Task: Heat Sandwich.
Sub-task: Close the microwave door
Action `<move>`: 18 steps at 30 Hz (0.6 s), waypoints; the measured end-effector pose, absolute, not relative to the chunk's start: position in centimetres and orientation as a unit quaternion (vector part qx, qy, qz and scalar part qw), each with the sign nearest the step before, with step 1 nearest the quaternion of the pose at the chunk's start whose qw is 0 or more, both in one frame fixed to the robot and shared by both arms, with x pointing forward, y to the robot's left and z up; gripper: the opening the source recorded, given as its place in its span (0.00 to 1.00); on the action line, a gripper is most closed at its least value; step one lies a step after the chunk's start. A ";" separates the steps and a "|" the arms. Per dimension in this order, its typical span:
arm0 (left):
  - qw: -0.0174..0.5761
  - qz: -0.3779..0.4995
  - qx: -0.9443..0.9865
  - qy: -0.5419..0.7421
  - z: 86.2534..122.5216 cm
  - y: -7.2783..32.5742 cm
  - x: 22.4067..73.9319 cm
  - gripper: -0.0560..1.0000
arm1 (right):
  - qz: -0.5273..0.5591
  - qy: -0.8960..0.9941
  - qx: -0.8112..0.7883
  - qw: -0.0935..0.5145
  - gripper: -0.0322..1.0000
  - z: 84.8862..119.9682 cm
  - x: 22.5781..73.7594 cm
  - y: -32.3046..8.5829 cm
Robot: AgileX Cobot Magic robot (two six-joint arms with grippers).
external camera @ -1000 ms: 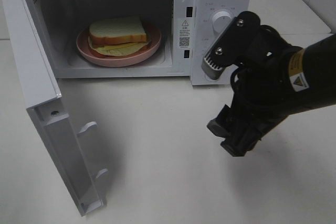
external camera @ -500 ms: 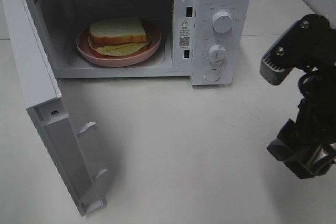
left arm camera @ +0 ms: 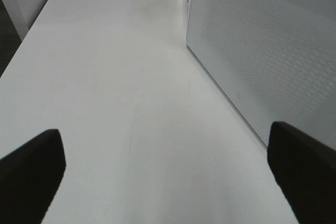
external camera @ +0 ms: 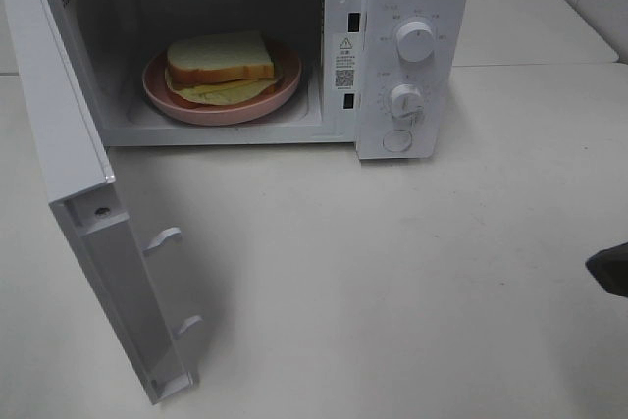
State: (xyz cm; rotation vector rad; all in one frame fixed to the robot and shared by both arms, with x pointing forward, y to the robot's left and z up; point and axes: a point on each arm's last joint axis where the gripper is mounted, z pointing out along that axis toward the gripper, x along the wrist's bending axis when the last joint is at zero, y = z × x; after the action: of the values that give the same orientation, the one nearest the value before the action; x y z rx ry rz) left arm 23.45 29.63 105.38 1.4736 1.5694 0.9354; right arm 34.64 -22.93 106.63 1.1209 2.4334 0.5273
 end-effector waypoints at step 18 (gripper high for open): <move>0.387 0.367 0.579 0.617 105.4 29.6 23.5 0.99 | 0.273 0.782 0.505 0.243 0.77 109.0 30.0 -28.1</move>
State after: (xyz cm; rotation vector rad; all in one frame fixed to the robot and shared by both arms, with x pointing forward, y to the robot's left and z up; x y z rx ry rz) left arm 23.45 29.63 105.38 1.4736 1.5694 0.9354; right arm 30.03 -28.09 109.02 1.3786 2.1365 0.7465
